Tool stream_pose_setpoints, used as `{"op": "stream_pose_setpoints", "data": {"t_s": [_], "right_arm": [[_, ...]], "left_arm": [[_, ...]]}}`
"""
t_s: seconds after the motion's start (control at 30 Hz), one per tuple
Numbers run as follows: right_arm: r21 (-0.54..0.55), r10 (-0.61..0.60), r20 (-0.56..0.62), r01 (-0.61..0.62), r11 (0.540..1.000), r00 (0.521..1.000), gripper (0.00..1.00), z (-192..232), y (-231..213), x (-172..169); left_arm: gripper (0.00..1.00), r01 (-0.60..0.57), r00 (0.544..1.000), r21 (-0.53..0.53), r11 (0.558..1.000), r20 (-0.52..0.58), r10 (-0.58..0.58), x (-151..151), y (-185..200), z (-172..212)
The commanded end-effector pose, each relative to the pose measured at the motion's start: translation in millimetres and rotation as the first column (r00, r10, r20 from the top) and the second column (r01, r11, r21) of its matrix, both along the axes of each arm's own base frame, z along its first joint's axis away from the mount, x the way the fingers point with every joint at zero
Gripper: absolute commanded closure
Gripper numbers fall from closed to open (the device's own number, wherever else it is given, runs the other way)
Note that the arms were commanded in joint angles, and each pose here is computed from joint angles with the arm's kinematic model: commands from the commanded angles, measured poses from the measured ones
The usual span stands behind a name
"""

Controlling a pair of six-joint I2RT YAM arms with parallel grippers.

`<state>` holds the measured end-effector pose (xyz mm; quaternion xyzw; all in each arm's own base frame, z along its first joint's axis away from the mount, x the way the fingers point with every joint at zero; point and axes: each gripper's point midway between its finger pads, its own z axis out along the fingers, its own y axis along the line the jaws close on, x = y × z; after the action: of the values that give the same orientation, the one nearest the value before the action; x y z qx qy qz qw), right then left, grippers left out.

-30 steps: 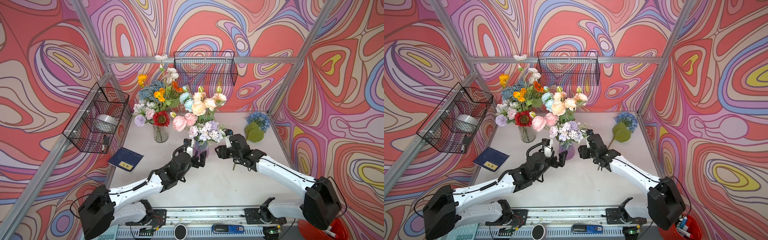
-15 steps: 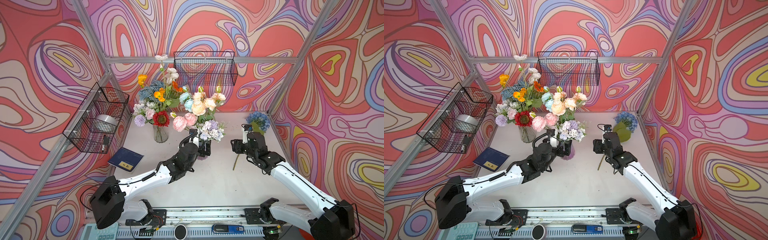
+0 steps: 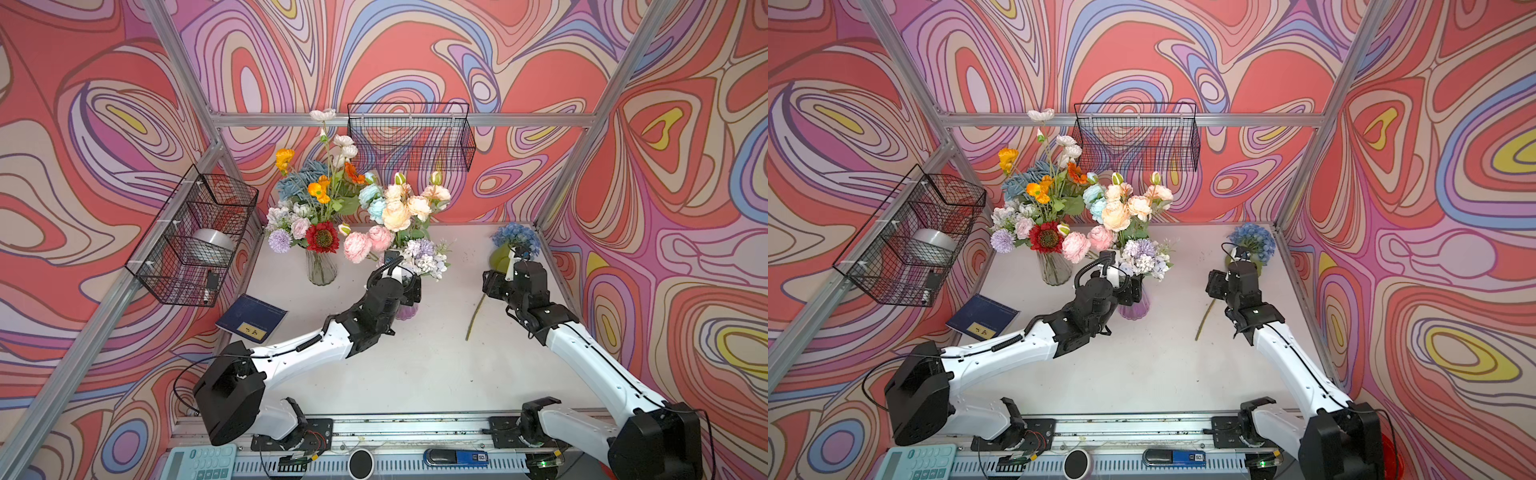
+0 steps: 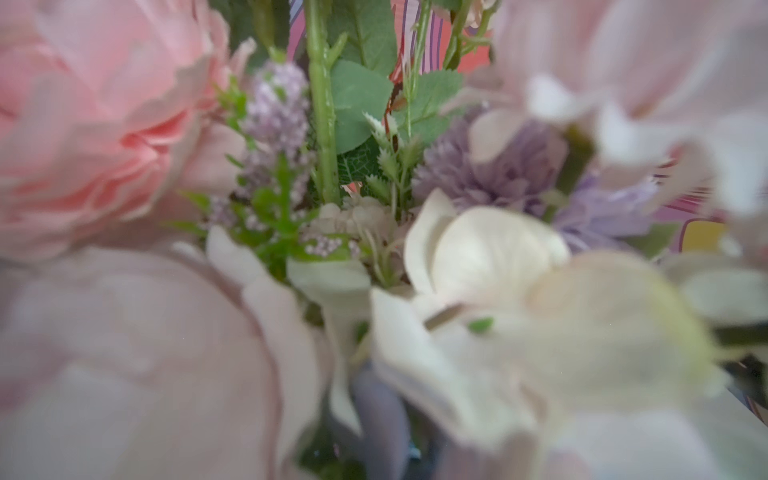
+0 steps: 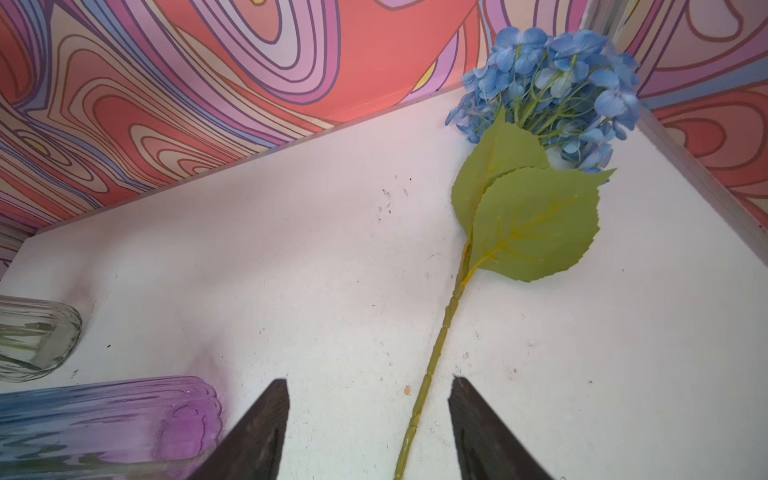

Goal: Arrange the flowers into the vase
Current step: 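Hold the vase with the left gripper while the right moves to the hydrangea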

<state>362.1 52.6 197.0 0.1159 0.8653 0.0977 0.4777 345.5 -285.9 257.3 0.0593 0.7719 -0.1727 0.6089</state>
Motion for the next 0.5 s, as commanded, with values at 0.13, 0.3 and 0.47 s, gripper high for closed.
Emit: {"op": "stream_pose_setpoints", "data": {"t_s": [0.13, 0.3, 0.47], "right_arm": [[0.02, -0.012, -0.036, 0.013, 1.0, 0.999, 0.36, -21.3, -2.5, 6.6], [0.051, -0.042, -0.1, 0.047, 0.998, 0.994, 0.37, -44.0, -10.0, 8.6], [0.064, -0.072, -0.144, 0.082, 0.995, 0.987, 0.37, -59.7, -19.2, 8.9]], "left_arm": [[0.37, -0.019, 0.993, -0.049, 0.999, 0.119, 0.025, 3.0, 8.5, 36.8], [0.42, -0.025, 0.986, -0.088, 0.996, 0.164, 0.04, 1.4, 13.2, 53.8], [0.43, -0.045, 0.974, -0.117, 0.992, 0.215, 0.07, -2.7, 24.1, 75.6]]}}
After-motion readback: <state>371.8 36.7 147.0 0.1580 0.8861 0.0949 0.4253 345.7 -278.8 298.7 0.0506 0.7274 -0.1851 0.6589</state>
